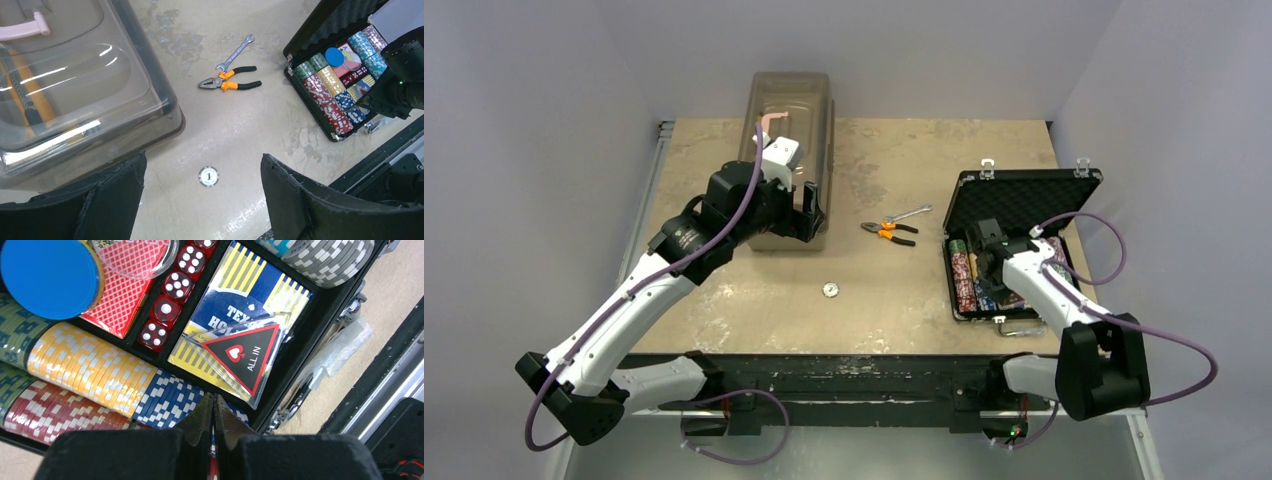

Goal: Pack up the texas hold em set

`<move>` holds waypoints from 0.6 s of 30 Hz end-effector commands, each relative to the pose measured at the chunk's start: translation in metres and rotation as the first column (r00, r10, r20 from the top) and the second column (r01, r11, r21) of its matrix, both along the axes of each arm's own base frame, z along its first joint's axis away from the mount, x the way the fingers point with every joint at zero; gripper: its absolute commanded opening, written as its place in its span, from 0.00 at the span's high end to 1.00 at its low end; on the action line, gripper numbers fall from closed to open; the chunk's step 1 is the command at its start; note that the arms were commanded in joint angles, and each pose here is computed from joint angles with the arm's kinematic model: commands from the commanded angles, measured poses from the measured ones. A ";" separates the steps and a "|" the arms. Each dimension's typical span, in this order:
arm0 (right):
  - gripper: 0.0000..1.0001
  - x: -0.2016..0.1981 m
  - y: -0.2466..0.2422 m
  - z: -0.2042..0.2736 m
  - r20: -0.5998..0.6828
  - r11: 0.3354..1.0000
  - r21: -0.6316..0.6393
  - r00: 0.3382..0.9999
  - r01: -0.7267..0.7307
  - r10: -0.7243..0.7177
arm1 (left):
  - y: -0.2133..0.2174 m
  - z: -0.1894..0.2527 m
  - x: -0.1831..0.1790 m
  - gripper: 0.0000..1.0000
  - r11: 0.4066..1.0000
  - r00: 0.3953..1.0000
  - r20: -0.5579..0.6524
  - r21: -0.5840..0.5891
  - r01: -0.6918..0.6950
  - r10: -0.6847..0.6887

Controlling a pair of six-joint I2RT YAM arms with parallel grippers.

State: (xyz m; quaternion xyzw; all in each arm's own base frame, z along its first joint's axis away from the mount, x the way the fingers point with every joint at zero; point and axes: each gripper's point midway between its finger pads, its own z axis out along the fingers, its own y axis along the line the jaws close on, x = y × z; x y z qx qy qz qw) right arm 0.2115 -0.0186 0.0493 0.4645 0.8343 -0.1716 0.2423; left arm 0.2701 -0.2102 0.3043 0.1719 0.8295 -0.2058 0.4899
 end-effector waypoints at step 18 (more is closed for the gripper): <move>0.12 0.038 0.165 0.131 0.700 0.443 -0.078 0.267 -0.893 0.662 | -0.016 -0.004 0.005 0.16 0.998 0.998 -0.003 -0.015 0.060 -0.060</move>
